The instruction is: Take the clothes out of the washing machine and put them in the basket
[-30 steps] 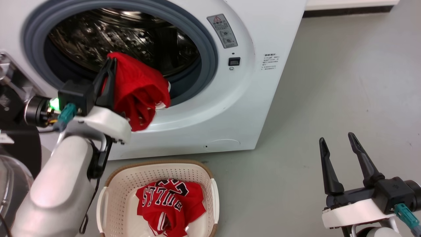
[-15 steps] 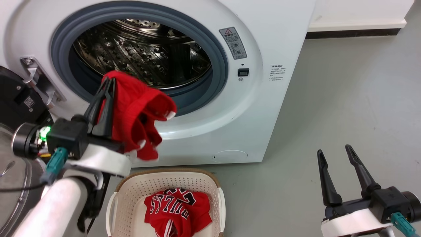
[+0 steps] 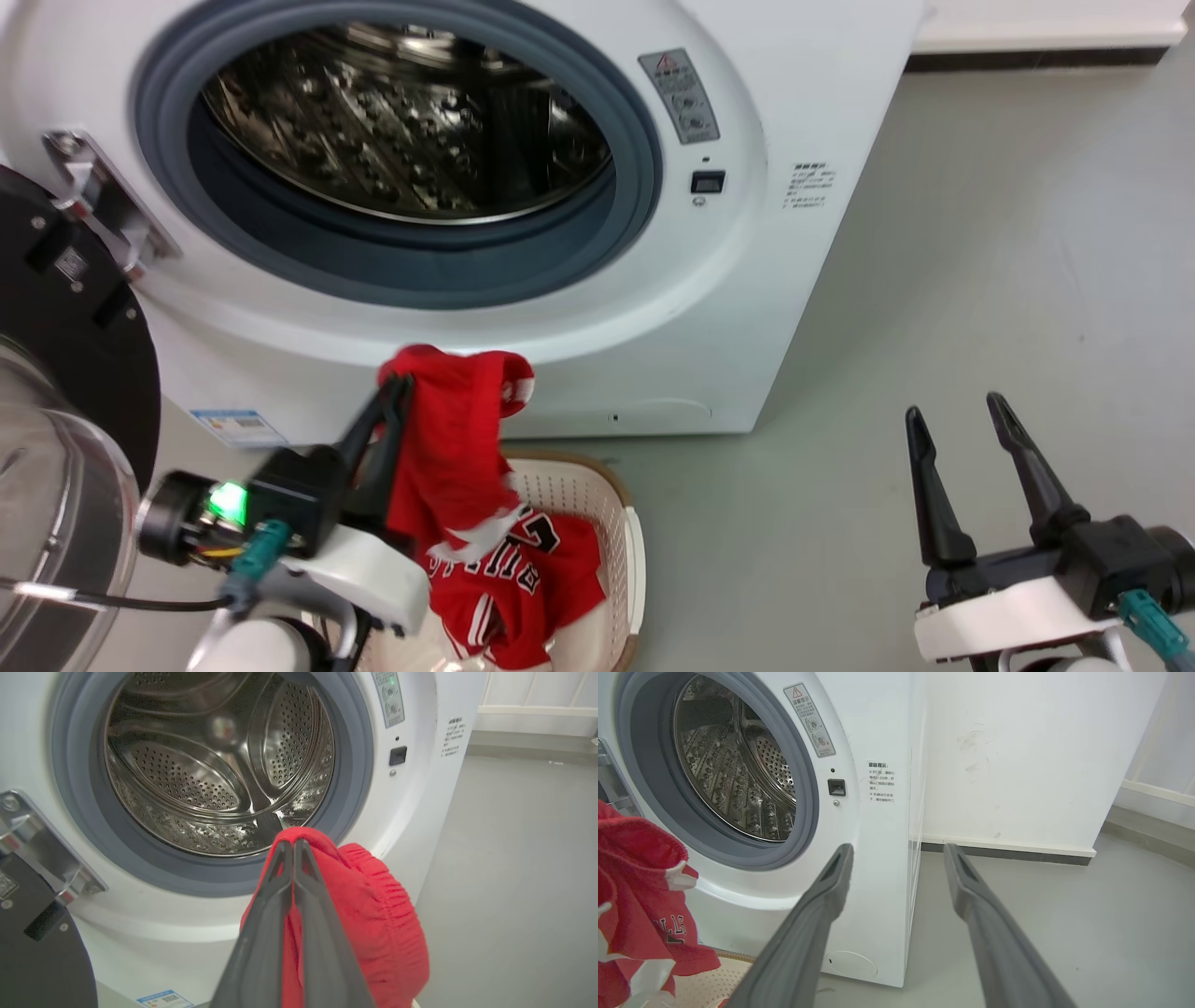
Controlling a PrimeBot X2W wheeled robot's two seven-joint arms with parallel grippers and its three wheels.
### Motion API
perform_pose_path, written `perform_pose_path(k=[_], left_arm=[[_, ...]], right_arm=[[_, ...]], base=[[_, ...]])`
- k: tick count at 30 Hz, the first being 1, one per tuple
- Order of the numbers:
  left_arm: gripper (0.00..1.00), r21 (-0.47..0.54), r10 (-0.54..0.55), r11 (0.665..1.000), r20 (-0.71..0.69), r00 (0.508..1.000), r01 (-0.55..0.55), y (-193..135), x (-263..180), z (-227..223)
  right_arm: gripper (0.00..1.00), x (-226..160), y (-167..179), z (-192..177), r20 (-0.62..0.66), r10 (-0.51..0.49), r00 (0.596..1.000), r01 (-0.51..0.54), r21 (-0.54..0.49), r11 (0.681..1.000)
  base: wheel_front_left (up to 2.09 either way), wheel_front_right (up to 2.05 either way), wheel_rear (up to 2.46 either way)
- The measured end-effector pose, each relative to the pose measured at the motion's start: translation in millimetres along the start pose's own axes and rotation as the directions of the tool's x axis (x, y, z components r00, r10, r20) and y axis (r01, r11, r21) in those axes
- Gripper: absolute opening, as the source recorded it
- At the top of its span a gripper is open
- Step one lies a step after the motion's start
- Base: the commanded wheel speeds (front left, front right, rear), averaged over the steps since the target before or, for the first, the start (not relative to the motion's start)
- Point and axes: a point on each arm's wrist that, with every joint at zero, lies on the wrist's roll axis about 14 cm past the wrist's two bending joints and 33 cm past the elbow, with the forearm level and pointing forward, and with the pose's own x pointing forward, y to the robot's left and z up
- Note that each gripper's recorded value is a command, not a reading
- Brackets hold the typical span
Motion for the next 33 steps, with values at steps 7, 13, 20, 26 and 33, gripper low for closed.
perform_pose_path(k=[7, 13, 20, 26, 33], left_arm=[[0.0, -0.074, -0.068, 0.996, -0.252, 0.965, 0.051, -15, 1, -95], [0.0, -0.134, -0.12, 0.989, -0.453, 0.884, 0.065, -21, 2, -182], [0.0, -0.139, -0.174, 0.984, -0.65, 0.74, 0.109, -29, 7, -274], [0.0, -0.151, -0.212, 0.977, -0.776, 0.594, 0.151, -34, 4, -340], [0.0, -0.192, -0.269, 0.959, -0.856, 0.442, 0.21, -55, -13, -390]], right_arm=[[1.0, 21, -6, -13, -0.023, -0.008, 1.0, 0.008, -0.006, 1.0], [1.0, 42, -18, -26, -0.04, -0.031, 0.999, 0.03, -0.017, 0.999], [1.0, 63, -35, -50, -0.073, -0.066, 0.995, 0.065, -0.023, 0.998], [1.0, 75, -43, -84, -0.134, -0.081, 0.988, 0.078, -0.028, 0.997], [1.0, 78, -58, -115, -0.194, -0.115, 0.974, 0.109, -0.042, 0.993]], base=[[0.0, 0.0, 0.0], [0.0, 0.0, 0.0], [0.0, 0.0, 0.0], [0.0, 0.0, 0.0], [0.0, 0.0, 0.0]])
